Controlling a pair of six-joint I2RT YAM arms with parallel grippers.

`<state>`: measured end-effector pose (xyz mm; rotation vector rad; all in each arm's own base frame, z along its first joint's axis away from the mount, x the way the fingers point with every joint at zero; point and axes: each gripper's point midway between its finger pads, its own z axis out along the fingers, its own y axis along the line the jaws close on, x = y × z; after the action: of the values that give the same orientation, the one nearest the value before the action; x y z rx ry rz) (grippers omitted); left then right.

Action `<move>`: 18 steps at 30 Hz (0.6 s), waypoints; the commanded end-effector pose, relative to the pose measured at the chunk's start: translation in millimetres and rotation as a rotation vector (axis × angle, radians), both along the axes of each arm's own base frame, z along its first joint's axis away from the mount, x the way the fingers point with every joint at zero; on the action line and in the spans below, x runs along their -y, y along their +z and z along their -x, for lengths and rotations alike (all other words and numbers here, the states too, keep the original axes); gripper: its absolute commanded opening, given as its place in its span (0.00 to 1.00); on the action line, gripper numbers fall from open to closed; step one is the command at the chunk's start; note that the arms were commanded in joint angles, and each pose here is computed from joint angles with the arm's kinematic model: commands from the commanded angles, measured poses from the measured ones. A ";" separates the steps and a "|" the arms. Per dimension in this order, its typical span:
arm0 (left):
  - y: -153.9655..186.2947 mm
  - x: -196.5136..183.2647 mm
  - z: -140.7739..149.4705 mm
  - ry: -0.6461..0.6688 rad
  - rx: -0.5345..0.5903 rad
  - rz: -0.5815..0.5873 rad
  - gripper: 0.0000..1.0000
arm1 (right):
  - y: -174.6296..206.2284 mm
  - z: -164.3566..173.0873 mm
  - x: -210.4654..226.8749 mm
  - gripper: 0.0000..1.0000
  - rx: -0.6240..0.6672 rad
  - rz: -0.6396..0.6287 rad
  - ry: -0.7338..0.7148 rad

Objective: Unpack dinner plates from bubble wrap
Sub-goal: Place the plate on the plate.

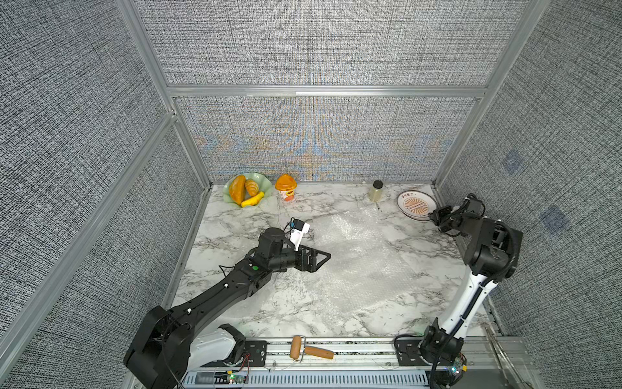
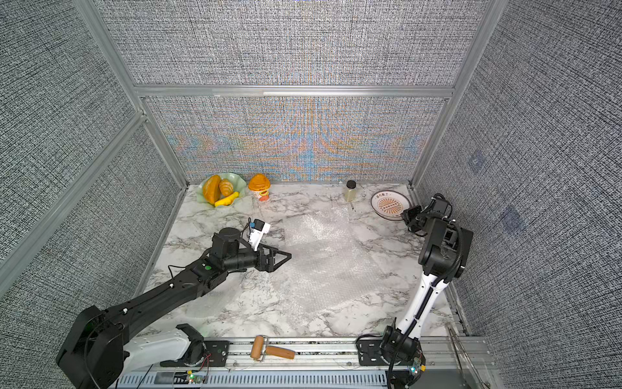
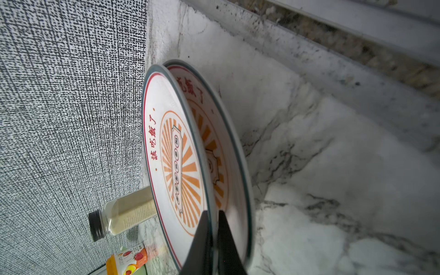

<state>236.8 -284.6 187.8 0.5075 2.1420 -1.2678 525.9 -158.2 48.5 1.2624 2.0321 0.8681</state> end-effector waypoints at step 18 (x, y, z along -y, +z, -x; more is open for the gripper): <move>-20.3 -8.2 -19.3 0.099 -0.026 -0.100 0.99 | 21.7 16.8 -1.1 0.72 -0.071 0.044 -0.003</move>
<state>251.2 -280.5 171.8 0.4413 2.2120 -1.1745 516.9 -156.9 76.5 1.2560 2.0468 0.8273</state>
